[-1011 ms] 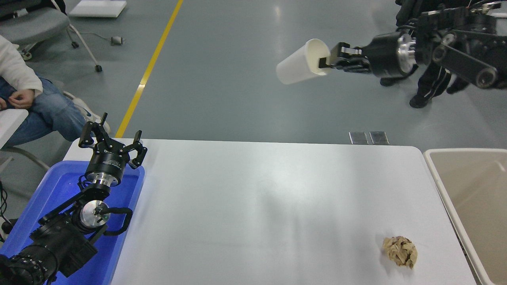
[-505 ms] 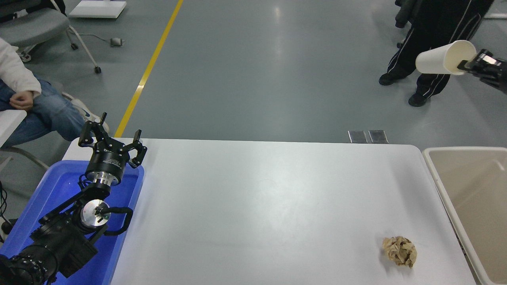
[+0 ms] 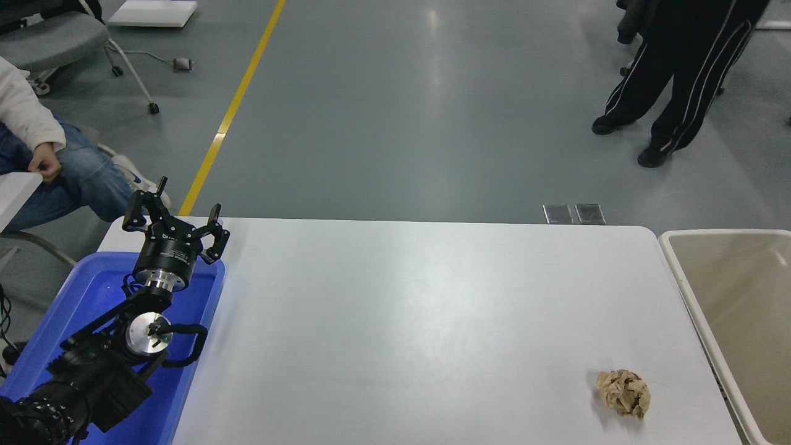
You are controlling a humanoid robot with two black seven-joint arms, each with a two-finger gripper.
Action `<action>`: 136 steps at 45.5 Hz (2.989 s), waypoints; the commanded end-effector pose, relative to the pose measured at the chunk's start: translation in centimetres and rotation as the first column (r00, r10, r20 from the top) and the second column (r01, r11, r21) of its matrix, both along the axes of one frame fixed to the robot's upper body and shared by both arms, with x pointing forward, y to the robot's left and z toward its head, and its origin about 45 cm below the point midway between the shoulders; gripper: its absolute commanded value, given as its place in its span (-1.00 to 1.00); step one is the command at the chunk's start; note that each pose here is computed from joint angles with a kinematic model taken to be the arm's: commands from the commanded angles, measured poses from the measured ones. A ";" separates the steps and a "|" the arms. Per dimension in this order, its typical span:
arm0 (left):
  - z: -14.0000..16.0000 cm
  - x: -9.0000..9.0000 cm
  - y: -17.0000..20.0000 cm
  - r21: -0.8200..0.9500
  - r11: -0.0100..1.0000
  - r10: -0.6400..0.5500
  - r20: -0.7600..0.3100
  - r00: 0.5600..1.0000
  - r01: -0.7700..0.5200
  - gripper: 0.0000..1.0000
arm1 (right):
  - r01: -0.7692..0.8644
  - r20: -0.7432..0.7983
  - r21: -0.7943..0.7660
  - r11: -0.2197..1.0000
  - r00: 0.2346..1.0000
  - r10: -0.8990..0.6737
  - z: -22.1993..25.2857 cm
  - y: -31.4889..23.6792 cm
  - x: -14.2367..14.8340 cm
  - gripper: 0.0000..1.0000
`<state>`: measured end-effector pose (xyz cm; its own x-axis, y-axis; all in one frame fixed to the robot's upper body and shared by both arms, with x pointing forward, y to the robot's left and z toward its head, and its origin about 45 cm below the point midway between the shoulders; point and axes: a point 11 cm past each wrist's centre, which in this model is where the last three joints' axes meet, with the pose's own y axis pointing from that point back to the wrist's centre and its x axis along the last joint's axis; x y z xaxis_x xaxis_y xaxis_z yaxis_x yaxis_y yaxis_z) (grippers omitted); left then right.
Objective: Dispose of the paper cup in the dustbin
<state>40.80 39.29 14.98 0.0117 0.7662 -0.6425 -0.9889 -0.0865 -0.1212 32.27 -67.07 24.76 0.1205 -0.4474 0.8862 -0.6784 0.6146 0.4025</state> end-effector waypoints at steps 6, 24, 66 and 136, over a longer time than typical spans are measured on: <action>0.0 0.0 0.0 0.000 1.000 0.000 0.000 1.000 0.000 1.00 | 0.063 -0.119 0.001 0.998 0.991 -0.062 -7.9 2.6 -2.3 -1.00; 0.0 0.0 0.0 0.000 1.000 0.000 0.000 1.000 0.000 1.00 | 0.028 -0.186 0.074 0.997 0.983 -0.014 -12.9 6.0 -2.8 -1.00; 0.0 0.0 0.0 0.000 1.000 0.000 0.000 1.000 0.000 1.00 | 0.019 -0.032 0.016 1.000 0.999 -0.018 -9.3 6.1 0.7 0.96; 0.0 0.0 0.0 0.000 1.000 0.000 0.000 1.000 0.000 1.00 | -0.729 0.841 0.540 0.420 0.480 -0.248 14.4 25.9 18.9 0.99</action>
<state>40.79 39.30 14.98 0.0116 0.7661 -0.6426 -0.9888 -0.0868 -0.1213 51.39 -44.31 42.16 -0.1263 -0.9914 -0.0333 -0.9804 0.1298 -0.1479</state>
